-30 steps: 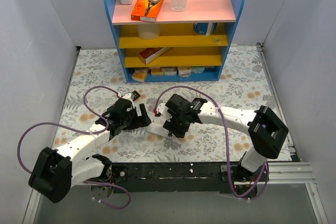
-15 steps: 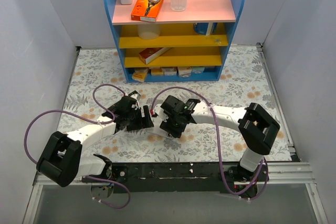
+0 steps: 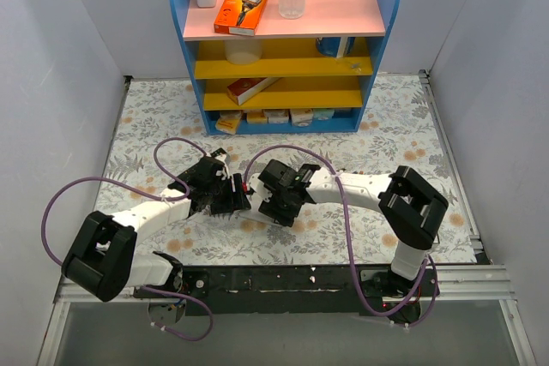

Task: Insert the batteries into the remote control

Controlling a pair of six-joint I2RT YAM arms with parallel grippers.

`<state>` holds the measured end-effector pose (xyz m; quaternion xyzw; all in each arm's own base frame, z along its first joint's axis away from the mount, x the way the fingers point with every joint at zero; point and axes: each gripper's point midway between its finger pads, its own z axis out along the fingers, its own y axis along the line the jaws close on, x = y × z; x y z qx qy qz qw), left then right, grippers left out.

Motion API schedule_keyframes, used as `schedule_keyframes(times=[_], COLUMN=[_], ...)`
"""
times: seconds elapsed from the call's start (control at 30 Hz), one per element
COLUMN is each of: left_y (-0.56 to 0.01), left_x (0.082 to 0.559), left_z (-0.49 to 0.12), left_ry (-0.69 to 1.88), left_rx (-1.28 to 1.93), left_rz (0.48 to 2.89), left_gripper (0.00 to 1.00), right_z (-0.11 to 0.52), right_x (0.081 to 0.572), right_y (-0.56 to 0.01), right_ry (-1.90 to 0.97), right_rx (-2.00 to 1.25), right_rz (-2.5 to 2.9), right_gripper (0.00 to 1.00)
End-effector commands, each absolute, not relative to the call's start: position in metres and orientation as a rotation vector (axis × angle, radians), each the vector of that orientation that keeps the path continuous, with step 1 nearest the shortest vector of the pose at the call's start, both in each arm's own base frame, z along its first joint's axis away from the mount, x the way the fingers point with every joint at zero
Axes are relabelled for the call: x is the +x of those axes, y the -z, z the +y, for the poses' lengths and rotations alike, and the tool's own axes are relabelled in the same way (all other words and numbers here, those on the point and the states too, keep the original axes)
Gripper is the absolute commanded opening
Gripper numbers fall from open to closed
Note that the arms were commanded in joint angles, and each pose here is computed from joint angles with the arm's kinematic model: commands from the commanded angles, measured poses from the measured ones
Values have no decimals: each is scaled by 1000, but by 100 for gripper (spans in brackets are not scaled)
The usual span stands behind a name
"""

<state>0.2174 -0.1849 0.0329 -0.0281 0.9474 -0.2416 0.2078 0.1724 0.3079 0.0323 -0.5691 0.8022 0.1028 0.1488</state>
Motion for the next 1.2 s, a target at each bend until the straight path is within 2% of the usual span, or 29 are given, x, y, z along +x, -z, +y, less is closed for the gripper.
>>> schedule_keyframes(times=[0.0, 0.07, 0.3, 0.7, 1.17], left_y=[-28, -28, -27, -22, -21], left_x=[211, 210, 209, 207, 206], left_z=[-183, -184, -187, -186, -186], left_ry=[674, 679, 697, 694, 690], left_rx=[-81, -79, -78, -84, -90], left_rz=[2672, 2674, 2682, 2702, 2711], left_gripper=[58, 54, 48, 29, 25], right_z=[321, 320, 328, 336, 339], right_x=[185, 186, 184, 189, 186], right_y=[-41, -40, -45, -60, -60], right_ry=[-263, -254, -288, -324, -354], right_rx=[-1622, -1628, -1631, -1623, -1643], right_rz=[2237, 2236, 2201, 2121, 2092], right_gripper=[35, 35, 35, 35, 35])
